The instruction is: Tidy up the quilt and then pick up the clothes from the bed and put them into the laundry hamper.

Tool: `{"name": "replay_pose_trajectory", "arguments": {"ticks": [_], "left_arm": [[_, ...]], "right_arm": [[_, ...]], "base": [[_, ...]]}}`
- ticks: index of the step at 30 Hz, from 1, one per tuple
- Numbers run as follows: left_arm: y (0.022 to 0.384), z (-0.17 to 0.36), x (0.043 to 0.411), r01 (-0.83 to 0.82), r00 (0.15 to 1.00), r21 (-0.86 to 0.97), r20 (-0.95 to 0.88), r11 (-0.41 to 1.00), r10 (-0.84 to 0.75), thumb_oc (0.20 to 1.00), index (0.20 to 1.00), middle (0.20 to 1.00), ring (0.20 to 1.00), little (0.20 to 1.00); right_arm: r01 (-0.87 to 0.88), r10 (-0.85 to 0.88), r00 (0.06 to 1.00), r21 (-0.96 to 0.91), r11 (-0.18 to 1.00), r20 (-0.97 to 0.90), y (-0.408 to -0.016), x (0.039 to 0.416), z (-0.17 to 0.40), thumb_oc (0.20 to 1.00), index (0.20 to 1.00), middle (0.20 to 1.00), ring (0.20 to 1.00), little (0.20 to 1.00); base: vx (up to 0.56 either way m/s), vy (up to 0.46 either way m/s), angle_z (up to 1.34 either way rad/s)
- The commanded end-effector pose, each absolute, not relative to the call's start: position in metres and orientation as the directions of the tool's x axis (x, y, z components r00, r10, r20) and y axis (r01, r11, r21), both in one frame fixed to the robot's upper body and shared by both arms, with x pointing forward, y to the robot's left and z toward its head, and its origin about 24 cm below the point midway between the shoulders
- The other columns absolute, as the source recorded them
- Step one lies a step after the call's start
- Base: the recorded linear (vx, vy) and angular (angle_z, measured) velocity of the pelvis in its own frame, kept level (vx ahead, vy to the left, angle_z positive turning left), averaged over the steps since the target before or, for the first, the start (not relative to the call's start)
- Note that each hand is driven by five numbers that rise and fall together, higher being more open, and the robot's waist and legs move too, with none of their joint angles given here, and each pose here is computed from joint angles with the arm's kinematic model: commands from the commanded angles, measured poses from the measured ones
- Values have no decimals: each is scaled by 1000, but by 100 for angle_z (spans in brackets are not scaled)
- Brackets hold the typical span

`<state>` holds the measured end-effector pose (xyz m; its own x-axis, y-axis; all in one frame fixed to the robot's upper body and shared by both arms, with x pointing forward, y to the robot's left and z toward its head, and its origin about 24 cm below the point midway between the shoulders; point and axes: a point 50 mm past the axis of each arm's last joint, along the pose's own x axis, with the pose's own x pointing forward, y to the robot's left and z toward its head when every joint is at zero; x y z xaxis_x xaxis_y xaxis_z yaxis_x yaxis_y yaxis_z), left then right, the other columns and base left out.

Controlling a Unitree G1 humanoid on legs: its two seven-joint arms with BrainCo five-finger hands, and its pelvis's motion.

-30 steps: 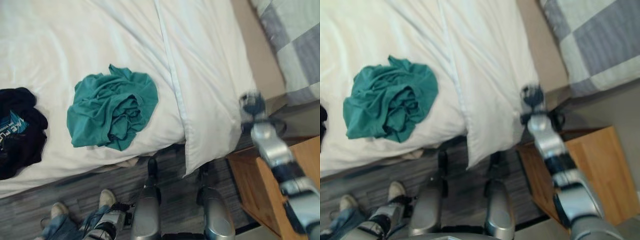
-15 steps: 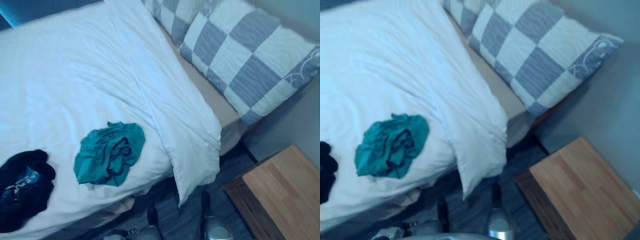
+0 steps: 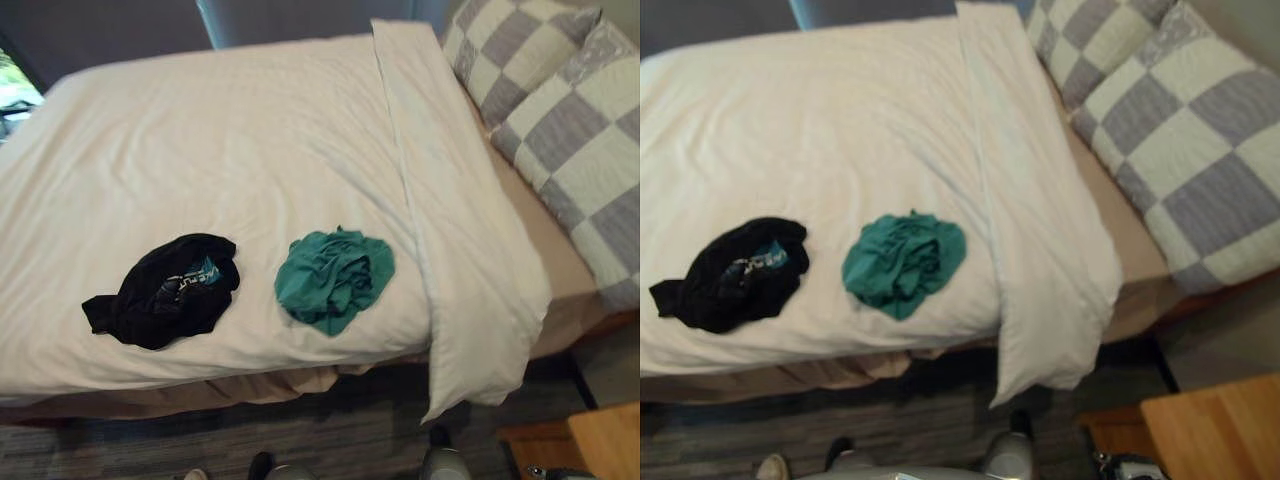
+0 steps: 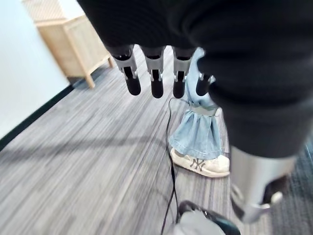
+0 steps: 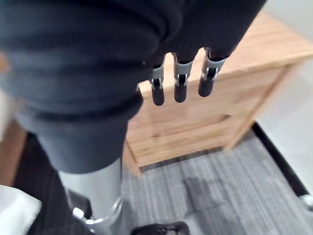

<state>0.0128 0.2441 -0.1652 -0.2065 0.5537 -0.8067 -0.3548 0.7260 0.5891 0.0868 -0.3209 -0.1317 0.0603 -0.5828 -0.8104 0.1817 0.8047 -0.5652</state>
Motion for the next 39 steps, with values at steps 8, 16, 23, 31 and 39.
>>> {"name": "replay_pose_trajectory", "arguments": {"ticks": [8, 16, 23, 31, 39], "left_arm": [[273, -151, 86, -245, 99, 461, -863, 853, 495, 1000, 1000, 1000, 1000, 1000], [254, -155, 92, -232, 137, 494, -836, 838, 531, 1000, 1000, 1000, 1000, 1000], [246, -151, 105, -215, 309, 545, -749, 810, 586, 1000, 1000, 1000, 1000, 1000], [280, -138, 88, -813, 78, 371, -694, 448, 715, 1000, 1000, 1000, 1000, 1000], [321, -37, 173, -905, 323, 242, -146, 350, 935, 1000, 1000, 1000, 1000, 1000]], "right_arm": [[123, -464, 114, -451, 884, -878, -279, 87, -149, 1000, 1000, 1000, 1000, 1000], [37, -434, 140, -434, 900, -890, -268, 94, -152, 1000, 1000, 1000, 1000, 1000], [331, -521, 249, -434, 838, -816, -283, 121, -139, 1000, 1000, 1000, 1000, 1000], [763, -727, 421, -222, 607, -542, -325, 168, -84, 1000, 1000, 1000, 1000, 1000], [797, -798, 598, -166, 581, 74, -354, 186, 43, 1000, 1000, 1000, 1000, 1000]], "base": [[-94, 751, -22], [-40, 161, 8], [55, 75, 15], [88, 317, -49], [4, 210, 9]]}}
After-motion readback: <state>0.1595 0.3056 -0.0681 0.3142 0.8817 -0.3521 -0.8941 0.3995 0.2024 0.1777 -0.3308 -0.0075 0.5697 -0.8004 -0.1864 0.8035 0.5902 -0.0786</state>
